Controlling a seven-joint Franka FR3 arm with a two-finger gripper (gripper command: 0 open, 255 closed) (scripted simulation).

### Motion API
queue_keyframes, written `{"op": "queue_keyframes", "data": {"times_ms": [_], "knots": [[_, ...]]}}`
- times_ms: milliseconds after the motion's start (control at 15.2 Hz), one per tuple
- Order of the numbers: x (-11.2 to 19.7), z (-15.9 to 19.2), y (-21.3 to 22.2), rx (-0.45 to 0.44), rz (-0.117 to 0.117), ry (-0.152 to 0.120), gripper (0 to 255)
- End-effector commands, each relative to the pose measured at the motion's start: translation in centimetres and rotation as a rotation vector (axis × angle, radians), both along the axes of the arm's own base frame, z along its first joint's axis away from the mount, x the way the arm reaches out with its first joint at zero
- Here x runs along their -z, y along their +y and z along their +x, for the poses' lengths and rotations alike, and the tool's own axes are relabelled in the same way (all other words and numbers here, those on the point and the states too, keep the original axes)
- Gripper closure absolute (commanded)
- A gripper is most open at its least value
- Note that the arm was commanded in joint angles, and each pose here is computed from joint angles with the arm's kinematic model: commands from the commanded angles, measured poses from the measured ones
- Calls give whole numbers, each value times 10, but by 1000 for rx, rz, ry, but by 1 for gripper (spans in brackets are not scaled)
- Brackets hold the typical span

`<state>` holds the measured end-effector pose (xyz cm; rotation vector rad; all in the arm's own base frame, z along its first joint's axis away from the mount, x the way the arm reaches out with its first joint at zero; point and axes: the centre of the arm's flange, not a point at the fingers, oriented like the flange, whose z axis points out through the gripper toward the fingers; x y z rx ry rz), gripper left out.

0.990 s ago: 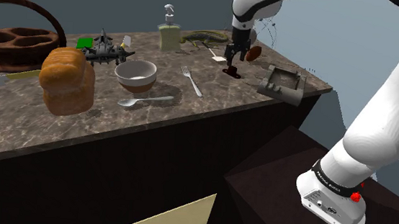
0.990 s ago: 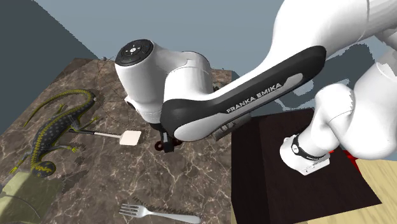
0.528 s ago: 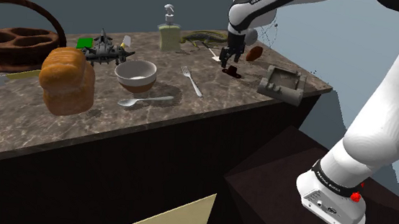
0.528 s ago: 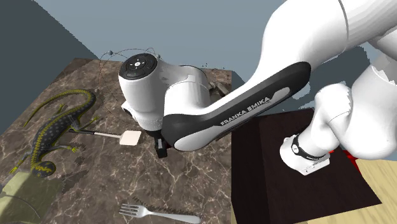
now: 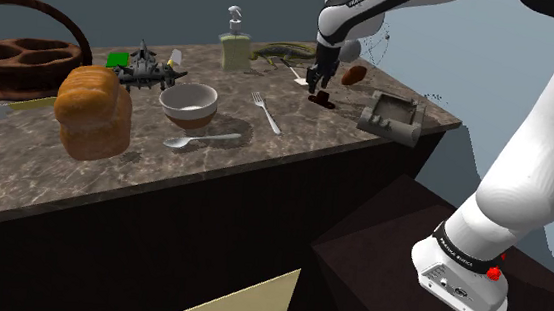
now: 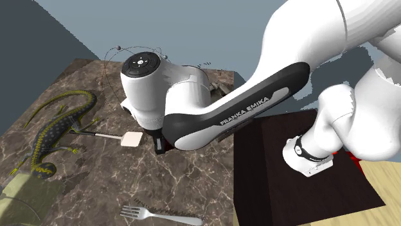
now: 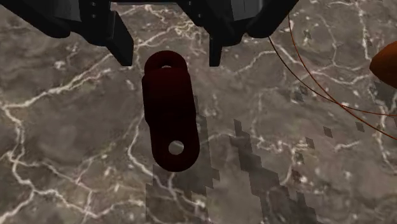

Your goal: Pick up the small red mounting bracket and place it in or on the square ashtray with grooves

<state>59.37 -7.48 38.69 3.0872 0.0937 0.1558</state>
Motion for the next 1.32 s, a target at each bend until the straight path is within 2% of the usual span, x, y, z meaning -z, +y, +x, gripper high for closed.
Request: {"op": "queue_keyframes", "data": {"times_ms": [0,198,264,330,462,528,594,792,858,1254], "knots": [[23,-12,-9,21,16,131,255],[15,-9,-19,20,19,131,255],[12,-18,-18,20,19,131,255],[19,-9,-19,20,19,132,255],[10,-20,-27,20,21,132,255],[-11,-4,-20,0,0,-1,255],[-11,-4,-20,0,0,-1,0],[-7,-27,-1,-144,-20,83,0],[-7,-31,2,-167,-24,96,0],[25,-31,0,-167,-24,96,0]]}}
